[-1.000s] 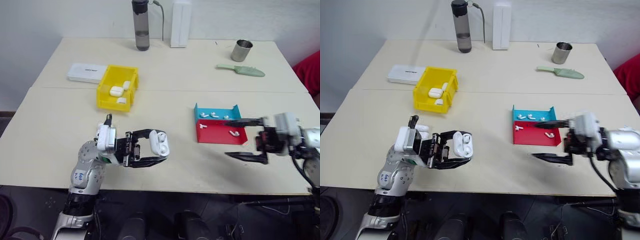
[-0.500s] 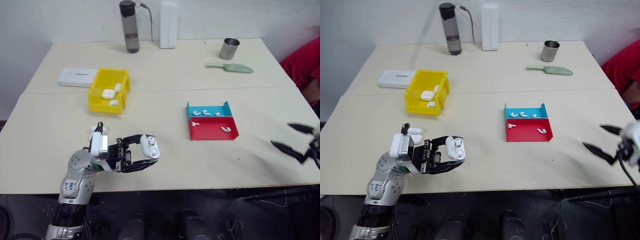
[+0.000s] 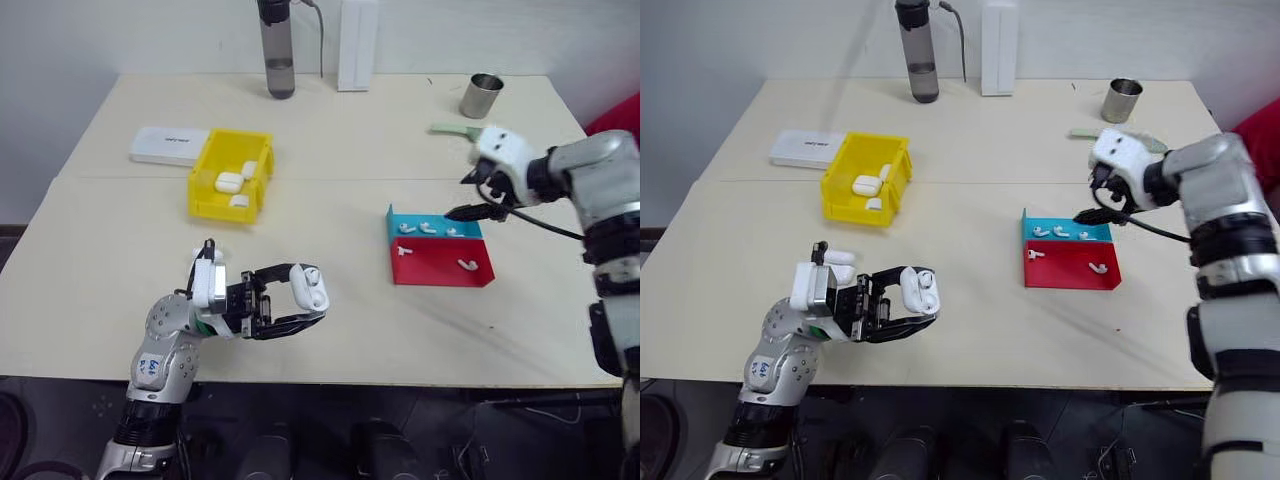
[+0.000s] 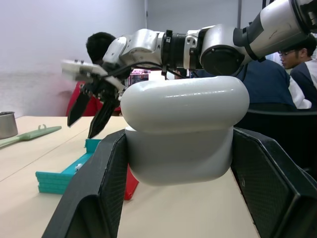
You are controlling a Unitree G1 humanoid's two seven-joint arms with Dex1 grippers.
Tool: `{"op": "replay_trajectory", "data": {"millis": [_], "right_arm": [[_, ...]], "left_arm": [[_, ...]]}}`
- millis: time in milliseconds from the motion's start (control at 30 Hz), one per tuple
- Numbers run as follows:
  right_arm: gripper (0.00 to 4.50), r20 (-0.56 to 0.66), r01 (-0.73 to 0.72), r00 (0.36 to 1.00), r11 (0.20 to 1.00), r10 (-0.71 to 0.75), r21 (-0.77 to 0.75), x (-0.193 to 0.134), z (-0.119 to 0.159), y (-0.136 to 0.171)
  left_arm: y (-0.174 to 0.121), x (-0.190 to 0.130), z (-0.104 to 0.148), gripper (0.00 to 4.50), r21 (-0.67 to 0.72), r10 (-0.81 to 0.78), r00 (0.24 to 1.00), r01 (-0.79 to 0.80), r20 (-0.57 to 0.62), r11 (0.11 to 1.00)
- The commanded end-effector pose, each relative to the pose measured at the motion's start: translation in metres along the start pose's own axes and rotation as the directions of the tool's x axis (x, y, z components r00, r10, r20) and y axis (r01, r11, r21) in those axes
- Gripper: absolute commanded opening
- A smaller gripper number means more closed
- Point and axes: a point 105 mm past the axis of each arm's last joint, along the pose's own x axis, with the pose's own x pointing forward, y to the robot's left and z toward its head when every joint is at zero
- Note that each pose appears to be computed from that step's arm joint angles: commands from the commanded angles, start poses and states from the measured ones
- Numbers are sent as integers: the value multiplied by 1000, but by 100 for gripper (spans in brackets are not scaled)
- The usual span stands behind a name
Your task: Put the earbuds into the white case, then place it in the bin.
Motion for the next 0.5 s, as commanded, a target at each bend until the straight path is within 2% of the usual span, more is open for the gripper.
{"op": "replay_trajectory", "data": {"millis": [33,100,500], "right_arm": [[295,-68,6,998,998,-11,-69,-3,-5,-8],[229,-105,-6,994,994,-6,-109,1,-7,-8],[225,-145,-81,988,982,57,-168,23,-2,5]], "left_arm": [[-2,3,5,281,32,8,1000,-8,13,999],[-3,4,6,281,36,13,1000,-13,12,999],[-11,9,6,281,41,31,1000,-31,7,999]]}}
